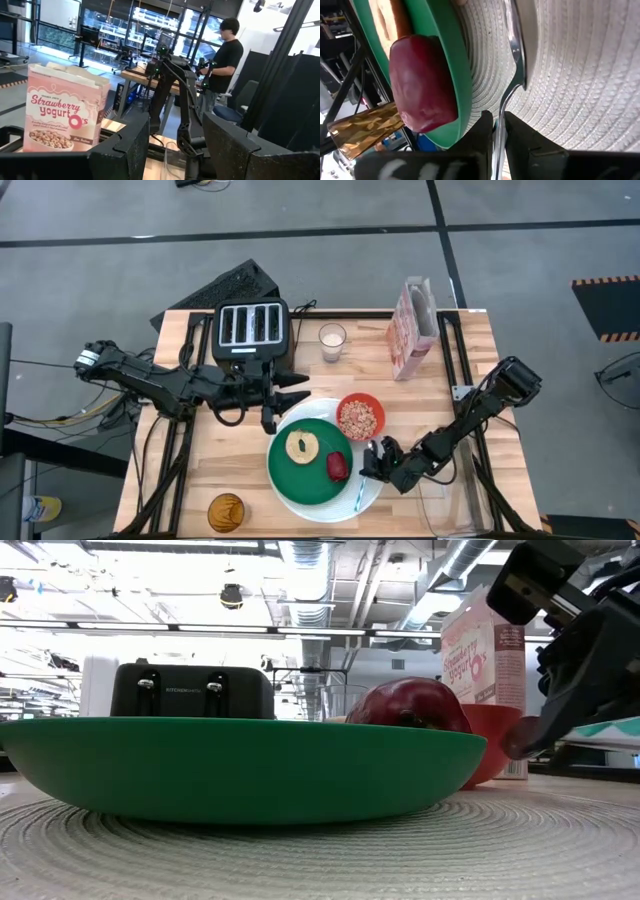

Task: Arrange a breakfast setting
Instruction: Put the spoon on the right side of the plate on the white table mat

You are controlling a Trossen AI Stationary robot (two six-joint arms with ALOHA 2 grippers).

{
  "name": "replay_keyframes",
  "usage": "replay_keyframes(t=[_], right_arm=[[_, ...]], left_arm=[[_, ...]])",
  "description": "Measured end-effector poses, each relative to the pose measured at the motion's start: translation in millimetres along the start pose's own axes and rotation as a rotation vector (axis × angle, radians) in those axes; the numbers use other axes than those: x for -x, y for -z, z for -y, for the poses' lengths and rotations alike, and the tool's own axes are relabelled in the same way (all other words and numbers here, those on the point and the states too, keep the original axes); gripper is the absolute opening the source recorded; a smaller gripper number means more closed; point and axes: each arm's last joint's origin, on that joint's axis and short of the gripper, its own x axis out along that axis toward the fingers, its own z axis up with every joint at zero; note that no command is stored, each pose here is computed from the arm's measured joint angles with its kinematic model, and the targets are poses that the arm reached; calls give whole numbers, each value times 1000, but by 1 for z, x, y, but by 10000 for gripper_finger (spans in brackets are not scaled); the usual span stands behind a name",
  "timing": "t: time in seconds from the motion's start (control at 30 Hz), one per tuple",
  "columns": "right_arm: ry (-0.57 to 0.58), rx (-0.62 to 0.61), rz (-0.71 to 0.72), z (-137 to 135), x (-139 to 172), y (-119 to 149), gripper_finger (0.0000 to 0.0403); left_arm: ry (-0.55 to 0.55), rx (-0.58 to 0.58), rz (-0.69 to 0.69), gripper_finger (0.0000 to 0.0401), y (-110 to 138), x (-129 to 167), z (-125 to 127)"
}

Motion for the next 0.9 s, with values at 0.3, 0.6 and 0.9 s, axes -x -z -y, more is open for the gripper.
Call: replay_keyframes(t=[0.3, 0.6, 0.9], right_arm=[[36, 3, 25, 0, -2, -7, 57], [48, 18, 43, -1, -3, -10, 57], [41, 45, 1, -3, -3, -8, 65]], left_arm=[[11, 0, -3, 171, 0, 0, 0], [22, -7, -5, 171, 0, 0, 1], [65, 7, 23, 171, -12, 10, 0]])
